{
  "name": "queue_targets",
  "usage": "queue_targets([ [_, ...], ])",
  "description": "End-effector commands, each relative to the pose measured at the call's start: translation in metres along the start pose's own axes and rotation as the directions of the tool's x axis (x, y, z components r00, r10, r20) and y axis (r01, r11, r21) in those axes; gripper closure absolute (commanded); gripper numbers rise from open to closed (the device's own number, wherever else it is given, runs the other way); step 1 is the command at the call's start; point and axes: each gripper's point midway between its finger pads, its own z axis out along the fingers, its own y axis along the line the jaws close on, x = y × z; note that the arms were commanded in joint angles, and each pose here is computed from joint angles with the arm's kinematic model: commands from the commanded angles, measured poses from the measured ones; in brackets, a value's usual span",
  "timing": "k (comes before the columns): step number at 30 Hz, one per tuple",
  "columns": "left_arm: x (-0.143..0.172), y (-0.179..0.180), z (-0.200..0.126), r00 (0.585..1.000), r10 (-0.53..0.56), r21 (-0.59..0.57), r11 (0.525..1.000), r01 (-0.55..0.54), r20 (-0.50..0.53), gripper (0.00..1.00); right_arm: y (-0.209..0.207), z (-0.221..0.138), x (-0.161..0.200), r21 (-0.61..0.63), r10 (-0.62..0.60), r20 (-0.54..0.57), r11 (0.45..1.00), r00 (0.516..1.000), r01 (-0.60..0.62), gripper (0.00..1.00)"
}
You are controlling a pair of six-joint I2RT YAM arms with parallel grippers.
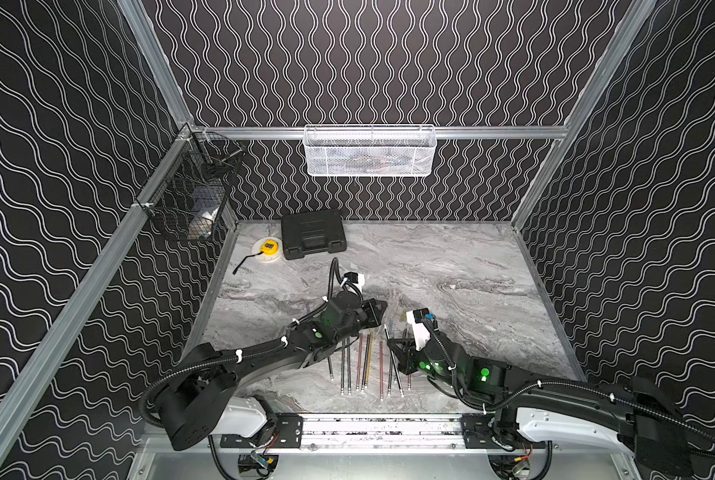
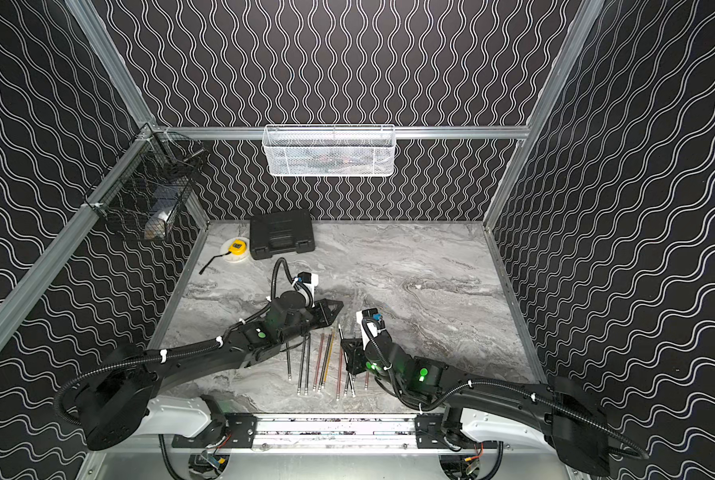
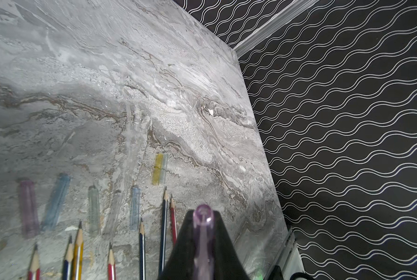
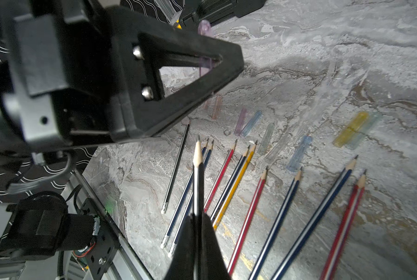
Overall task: Remove the protective cover of the pencils
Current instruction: Remove the protective sleeve from the pencil, then place the pencil at the center of the board.
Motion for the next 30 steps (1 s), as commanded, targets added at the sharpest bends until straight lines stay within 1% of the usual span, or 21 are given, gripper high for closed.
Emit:
queue_targets([
  [1, -0.007, 0.001, -0.003, 0.999, 0.014, -0.002, 1.000, -0.014, 0.036, 0.89, -0.005, 0.000, -0.001, 0.023, 0.015, 0.014, 1.000, 1.000, -0.016, 1.00],
  [5, -0.007, 0.003, -0.004, 0.999, 0.018, -0.010, 1.000, -0.018, 0.039, 0.89, -0.016, -0.002, -0.001, 0.077, 0.034, 0.029, 0.996, 0.999, -0.036, 1.00],
  [8, -0.007, 0.006, -0.005, 0.999, 0.027, -0.025, 0.999, -0.025, 0.041, 0.90, -0.037, -0.007, -0.003, 0.169, 0.064, 0.067, 0.983, 0.996, -0.075, 1.00],
  [12, -0.008, 0.008, -0.006, 0.998, 0.035, -0.038, 0.999, -0.033, 0.045, 0.90, -0.070, -0.019, -0.007, 0.312, 0.088, 0.126, 0.942, 0.988, -0.124, 1.00],
  [14, -0.007, 0.008, -0.006, 0.998, 0.037, -0.040, 0.999, -0.035, 0.045, 0.90, -0.088, -0.026, -0.007, 0.380, 0.110, 0.145, 0.911, 0.983, -0.157, 1.00],
  [17, -0.006, 0.009, -0.006, 0.999, 0.034, -0.035, 0.999, -0.033, 0.042, 0.90, -0.114, -0.033, 0.000, 0.451, 0.153, 0.157, 0.868, 0.976, -0.209, 1.00],
  [20, -0.006, 0.009, -0.007, 0.999, 0.034, -0.037, 0.999, -0.032, 0.040, 0.90, -0.135, -0.037, 0.006, 0.484, 0.206, 0.168, 0.835, 0.964, -0.263, 1.00],
  [23, -0.005, 0.009, -0.007, 0.999, 0.032, -0.035, 0.999, -0.031, 0.039, 0.90, -0.149, -0.037, 0.013, 0.494, 0.248, 0.162, 0.817, 0.955, -0.296, 1.00],
  [30, -0.005, 0.009, -0.005, 0.999, 0.028, -0.035, 0.999, -0.027, 0.038, 0.90, -0.163, -0.028, 0.034, 0.536, 0.279, 0.103, 0.793, 0.955, -0.290, 1.00],
])
